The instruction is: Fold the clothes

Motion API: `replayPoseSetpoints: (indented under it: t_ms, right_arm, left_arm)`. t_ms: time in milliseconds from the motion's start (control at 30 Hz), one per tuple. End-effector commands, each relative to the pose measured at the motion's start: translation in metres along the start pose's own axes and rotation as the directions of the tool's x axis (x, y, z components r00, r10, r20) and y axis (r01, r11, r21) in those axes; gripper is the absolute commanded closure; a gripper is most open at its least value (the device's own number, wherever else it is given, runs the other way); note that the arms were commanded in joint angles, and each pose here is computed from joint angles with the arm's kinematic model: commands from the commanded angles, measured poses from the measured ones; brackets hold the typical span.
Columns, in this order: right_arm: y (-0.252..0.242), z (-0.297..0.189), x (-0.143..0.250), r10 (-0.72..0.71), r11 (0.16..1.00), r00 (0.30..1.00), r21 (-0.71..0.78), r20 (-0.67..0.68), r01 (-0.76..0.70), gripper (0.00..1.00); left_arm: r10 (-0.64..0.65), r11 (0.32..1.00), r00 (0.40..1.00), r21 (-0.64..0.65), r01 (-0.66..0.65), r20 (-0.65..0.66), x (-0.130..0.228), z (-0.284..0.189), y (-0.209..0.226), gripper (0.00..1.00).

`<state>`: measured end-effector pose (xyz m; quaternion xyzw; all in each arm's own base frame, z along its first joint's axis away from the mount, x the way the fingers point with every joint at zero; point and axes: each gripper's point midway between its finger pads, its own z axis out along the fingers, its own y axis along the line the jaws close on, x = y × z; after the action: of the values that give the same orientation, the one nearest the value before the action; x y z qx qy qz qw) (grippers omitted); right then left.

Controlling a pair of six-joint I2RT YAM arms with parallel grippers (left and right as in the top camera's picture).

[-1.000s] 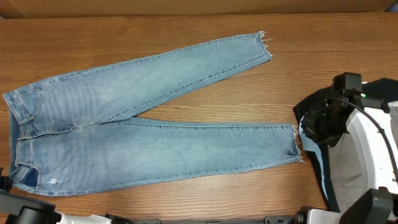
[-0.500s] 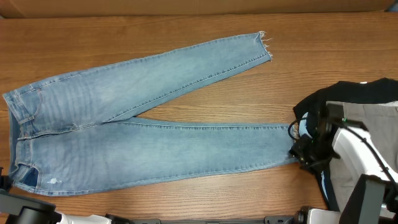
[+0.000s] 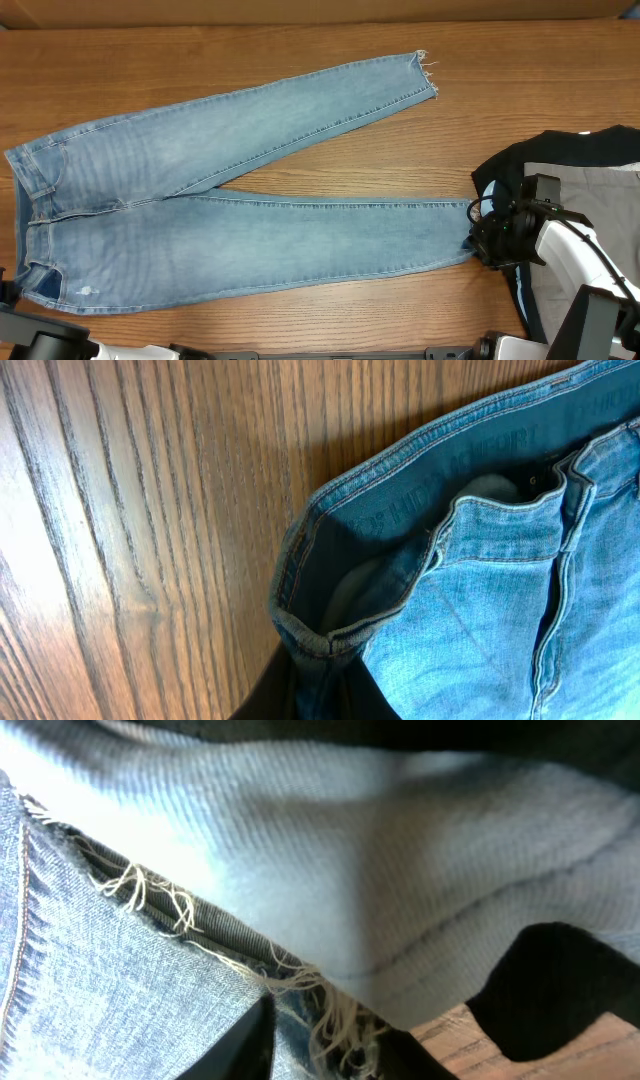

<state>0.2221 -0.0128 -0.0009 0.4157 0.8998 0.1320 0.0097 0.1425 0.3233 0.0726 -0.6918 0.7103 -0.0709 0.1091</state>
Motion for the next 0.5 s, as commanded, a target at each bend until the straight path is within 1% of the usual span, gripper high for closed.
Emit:
replayPoseSetpoints:
  t_ms: [0, 133, 267, 300, 333, 467]
  right_arm:
    - [-0.016, 0.013, 0.012, 0.015, 0.999, 0.999, 0.043, -0.044, -0.013, 0.74]
    - [-0.019, 0.013, 0.014, 0.019, 0.998, 0.999, 0.061, -0.049, -0.016, 0.83]
    - [-0.022, 0.006, 0.011, 0.012, 0.995, 0.999, 0.098, -0.046, -0.007, 0.86]
    - [-0.021, 0.002, 0.010, -0.003, 0.995, 0.999, 0.102, -0.047, 0.008, 0.87]
    - [-0.019, -0.002, 0.008, -0.014, 0.994, 0.999, 0.106, -0.050, 0.020, 0.88]
    - [-0.007, -0.026, 0.001, -0.038, 0.994, 0.998, 0.105, -0.053, 0.044, 0.93]
  left_arm:
    - [0.010, 0.999, 0.999, 0.045, -0.012, 0.045, -0.007, -0.016, -0.010, 0.91]
    - [0.011, 0.999, 0.999, 0.046, -0.013, 0.047, -0.008, -0.016, -0.011, 0.90]
    - [0.011, 0.999, 0.999, 0.046, -0.013, 0.047, -0.008, -0.016, -0.011, 0.90]
    - [0.011, 0.999, 0.999, 0.048, -0.013, 0.046, -0.008, -0.016, -0.011, 0.92]
    - [0.011, 0.999, 0.999, 0.050, -0.013, 0.045, -0.008, -0.016, -0.011, 0.96]
    - [0.016, 0.997, 0.999, 0.081, -0.018, 0.031, -0.005, -0.017, -0.016, 0.96]
